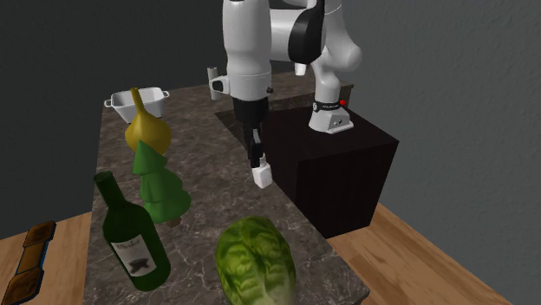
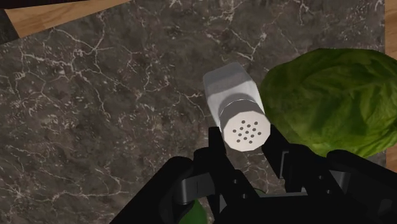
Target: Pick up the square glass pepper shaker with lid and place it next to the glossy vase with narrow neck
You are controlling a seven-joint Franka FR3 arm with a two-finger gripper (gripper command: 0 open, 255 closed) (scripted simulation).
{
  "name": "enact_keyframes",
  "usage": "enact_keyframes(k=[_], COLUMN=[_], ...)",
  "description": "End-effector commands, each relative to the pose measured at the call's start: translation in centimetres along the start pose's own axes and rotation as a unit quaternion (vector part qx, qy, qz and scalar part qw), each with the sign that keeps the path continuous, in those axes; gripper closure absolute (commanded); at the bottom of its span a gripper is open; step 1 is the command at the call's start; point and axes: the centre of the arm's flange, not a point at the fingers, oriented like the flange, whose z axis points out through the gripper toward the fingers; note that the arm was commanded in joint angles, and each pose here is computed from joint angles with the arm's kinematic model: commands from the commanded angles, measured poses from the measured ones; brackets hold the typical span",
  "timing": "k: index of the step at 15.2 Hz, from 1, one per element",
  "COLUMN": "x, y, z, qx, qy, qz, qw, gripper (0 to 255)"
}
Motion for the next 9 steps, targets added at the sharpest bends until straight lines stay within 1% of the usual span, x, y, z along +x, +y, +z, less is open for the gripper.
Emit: enact_keyframes(k=[1,9], x=[-0.1,-0.1], y=[0.0,0.0], z=[-1.0,-5.3], qx=[0.0,0.0], qy=[0.0,0.0], qz=[0.0,0.0], qw=[1.0,1.0], gripper=[255,255])
